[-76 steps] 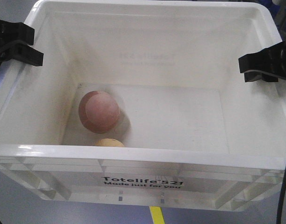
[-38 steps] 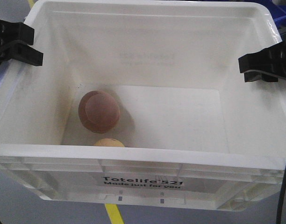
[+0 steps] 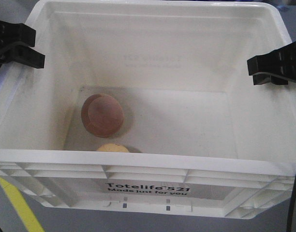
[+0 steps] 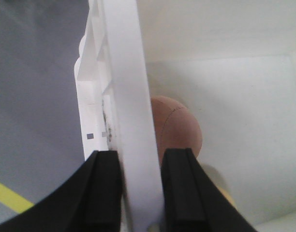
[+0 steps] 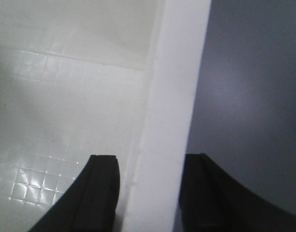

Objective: Place moving items into box and shelve
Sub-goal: 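Hold the tote steady with both grippers while the base drives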

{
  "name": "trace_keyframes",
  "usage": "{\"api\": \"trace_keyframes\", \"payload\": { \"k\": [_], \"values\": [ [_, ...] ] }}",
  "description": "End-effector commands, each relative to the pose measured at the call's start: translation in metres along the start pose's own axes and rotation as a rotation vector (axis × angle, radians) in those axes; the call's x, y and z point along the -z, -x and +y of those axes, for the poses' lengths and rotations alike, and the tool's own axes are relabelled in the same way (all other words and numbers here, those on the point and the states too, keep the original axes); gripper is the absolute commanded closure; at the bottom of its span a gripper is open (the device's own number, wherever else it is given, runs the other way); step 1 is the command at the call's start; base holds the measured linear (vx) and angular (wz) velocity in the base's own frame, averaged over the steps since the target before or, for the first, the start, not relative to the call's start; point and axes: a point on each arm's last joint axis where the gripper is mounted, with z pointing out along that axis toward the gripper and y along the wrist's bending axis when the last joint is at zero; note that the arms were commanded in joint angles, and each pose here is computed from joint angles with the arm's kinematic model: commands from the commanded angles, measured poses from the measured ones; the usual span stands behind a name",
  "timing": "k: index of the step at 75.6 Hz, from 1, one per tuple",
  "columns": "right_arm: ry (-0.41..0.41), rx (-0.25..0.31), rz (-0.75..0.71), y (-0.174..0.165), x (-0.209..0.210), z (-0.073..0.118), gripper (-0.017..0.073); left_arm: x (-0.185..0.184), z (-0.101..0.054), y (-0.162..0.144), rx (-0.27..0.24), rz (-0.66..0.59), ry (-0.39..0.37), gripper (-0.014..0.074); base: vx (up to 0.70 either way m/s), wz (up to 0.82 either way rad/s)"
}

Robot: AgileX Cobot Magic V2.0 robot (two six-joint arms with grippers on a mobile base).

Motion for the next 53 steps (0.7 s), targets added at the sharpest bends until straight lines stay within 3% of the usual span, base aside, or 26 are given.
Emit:
{"api": "trace_keyframes", "payload": {
  "k": [1,53],
  "values": [
    [-0.009,-0.001,-0.157,0.0127,0.0207,-0.0034,0.0565,0.0286,-0.0178,0.0101,-0.003,-0.178,-0.117,0.0596,0.45,-0.70],
    [-0.009,-0.001,-0.157,0.0127,0.0207,-0.0034,0.0565,0.0286,-0.0181,0.0100,-0.001,-0.178,-0.121,0.0596,0.43,-0.59]
  ]
}}
